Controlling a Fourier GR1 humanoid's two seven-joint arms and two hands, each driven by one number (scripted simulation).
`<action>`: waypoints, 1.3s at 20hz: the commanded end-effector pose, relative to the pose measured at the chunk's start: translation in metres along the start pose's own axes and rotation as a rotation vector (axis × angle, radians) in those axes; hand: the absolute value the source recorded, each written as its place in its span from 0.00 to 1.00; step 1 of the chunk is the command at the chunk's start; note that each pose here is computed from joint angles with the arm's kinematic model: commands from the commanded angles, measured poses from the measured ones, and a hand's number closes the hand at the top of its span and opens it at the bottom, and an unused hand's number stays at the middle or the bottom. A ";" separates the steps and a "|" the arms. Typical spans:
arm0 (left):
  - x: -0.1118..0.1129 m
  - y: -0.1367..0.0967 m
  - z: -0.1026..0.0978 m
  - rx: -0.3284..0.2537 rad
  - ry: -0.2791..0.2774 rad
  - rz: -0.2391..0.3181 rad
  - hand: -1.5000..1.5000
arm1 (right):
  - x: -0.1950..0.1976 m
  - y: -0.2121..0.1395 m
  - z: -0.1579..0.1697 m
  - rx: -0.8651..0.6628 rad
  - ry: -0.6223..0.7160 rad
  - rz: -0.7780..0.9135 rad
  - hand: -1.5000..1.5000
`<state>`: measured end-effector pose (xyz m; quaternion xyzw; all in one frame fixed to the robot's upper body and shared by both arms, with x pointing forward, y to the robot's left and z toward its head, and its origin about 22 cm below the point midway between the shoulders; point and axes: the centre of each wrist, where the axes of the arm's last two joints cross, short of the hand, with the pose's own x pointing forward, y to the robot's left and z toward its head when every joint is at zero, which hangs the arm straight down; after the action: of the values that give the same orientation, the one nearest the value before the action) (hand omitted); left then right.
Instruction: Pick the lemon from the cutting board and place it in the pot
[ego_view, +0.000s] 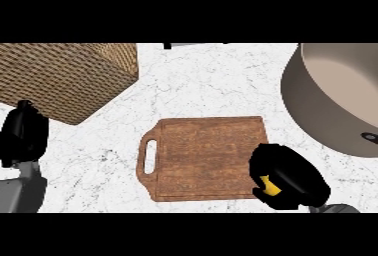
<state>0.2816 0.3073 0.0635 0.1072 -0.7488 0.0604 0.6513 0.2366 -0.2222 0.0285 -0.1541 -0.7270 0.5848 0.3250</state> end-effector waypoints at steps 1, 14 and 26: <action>-0.001 0.005 0.002 0.019 -0.010 0.016 0.50 | 0.025 -0.032 0.042 -0.176 0.139 0.042 1.00; 0.006 -0.027 -0.007 -0.100 -0.055 0.059 0.50 | 0.040 -0.159 0.147 -0.607 0.496 0.120 1.00; 0.028 -0.031 -0.008 -0.144 -0.057 0.047 0.50 | -0.085 -0.203 0.215 -0.560 0.651 0.112 1.00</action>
<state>0.2955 0.2729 0.0765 0.0491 -0.7678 0.0228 0.6384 0.1818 -0.4577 0.1774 -0.4490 -0.7100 0.3154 0.4413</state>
